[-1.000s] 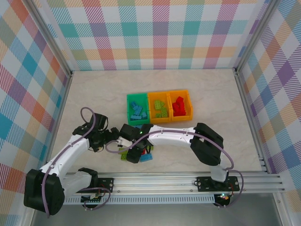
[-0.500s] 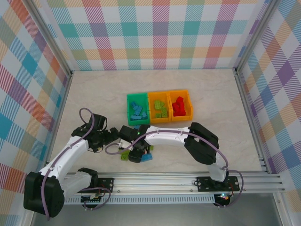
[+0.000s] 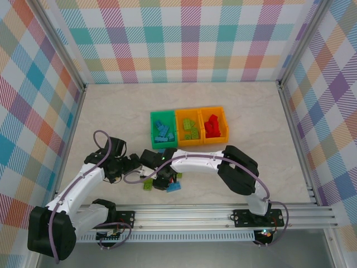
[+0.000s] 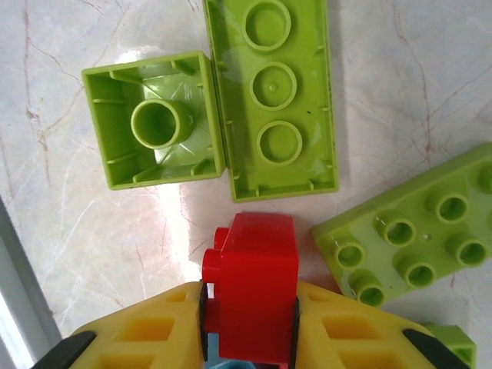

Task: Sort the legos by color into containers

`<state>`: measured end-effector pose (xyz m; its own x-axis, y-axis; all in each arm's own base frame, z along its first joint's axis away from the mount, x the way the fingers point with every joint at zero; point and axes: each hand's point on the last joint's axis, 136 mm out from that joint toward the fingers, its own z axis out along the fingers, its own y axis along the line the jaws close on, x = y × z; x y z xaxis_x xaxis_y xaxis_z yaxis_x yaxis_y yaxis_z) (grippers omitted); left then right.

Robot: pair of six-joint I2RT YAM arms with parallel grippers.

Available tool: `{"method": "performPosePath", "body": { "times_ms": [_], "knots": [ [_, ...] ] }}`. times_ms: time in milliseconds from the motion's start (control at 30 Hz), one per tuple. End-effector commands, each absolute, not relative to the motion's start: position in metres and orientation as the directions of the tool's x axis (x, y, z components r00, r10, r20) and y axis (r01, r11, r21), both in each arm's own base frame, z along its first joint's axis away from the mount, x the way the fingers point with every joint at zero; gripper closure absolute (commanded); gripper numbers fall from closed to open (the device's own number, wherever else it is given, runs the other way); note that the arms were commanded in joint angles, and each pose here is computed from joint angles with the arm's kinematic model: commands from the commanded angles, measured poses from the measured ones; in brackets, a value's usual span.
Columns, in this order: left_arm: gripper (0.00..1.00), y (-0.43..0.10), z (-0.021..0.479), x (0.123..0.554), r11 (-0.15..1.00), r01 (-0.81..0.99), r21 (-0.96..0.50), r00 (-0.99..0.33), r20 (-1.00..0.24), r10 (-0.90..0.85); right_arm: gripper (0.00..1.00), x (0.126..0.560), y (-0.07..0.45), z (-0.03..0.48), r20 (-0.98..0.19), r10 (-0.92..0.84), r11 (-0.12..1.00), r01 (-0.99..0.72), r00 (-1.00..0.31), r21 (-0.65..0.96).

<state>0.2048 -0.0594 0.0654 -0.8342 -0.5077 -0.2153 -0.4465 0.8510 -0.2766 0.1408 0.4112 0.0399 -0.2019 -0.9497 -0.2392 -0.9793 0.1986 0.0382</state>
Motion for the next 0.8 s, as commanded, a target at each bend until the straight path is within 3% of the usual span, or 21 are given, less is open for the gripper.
{"method": "performPosePath", "body": {
  "times_ms": [0, 200, 433, 600, 767],
  "knots": [
    [0.00, -0.055, 0.062, 0.200, 0.839, -0.473, -0.269, -0.824, -0.201, -0.529, 0.72, 0.146, 0.418, 0.082, -0.337, -0.909, 0.246, -0.969, -0.243, 0.036],
    [0.00, -0.055, 0.065, 0.203, 0.844, -0.464, -0.268, -0.827, -0.210, -0.521, 0.73, 0.189, 0.396, 0.122, -0.456, -0.774, 0.456, -0.887, -0.439, 0.079],
    [0.00, -0.055, 0.069, 0.203, 0.852, -0.449, -0.267, -0.835, -0.215, -0.507, 0.73, 0.274, 0.318, 0.165, -0.543, -0.488, 0.751, -0.646, -0.683, 0.139],
    [0.00, -0.059, 0.066, 0.204, 0.845, -0.451, -0.286, -0.834, -0.202, -0.513, 0.72, 0.333, 0.231, 0.172, -0.499, -0.204, 0.934, -0.319, -0.842, 0.157],
    [0.00, -0.061, 0.066, 0.207, 0.854, -0.436, -0.284, -0.843, -0.202, -0.498, 0.72, 0.360, 0.179, 0.154, -0.382, -0.062, 0.986, -0.116, -0.922, 0.120]
  ]
}}
